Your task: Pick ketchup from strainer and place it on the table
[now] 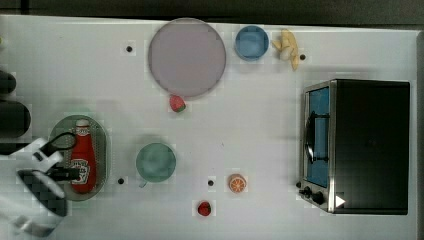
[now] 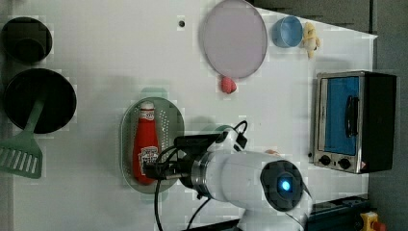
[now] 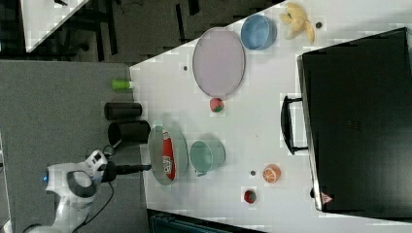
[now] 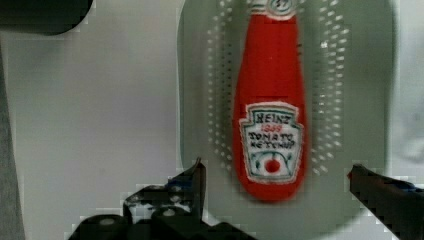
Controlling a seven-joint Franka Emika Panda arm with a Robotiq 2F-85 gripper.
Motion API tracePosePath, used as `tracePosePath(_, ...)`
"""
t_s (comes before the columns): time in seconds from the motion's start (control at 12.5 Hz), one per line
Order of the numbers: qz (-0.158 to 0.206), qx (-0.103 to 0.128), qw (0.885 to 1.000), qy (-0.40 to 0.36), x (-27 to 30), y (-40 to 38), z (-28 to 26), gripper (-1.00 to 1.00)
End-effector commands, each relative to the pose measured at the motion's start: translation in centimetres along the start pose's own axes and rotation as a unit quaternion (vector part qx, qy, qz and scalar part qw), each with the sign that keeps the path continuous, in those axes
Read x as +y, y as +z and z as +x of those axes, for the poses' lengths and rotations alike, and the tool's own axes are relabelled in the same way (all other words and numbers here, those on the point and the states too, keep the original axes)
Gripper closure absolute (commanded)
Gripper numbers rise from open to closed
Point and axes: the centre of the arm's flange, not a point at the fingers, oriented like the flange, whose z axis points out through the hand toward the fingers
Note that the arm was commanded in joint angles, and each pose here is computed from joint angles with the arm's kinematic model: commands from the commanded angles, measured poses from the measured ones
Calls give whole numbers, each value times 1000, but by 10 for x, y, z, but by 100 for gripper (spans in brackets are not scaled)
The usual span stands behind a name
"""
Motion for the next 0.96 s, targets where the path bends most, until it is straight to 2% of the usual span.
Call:
tracePosePath(0.08,24,2,998,53,20,32,10,-100)
tracePosePath(0.48,25,-33,997,72,32,86,12,-100)
tracePosePath(0.72,47,-32,995,76,34,109,16,-100)
tracePosePath(0.96,40,-35,996,76,39,124,17,-100)
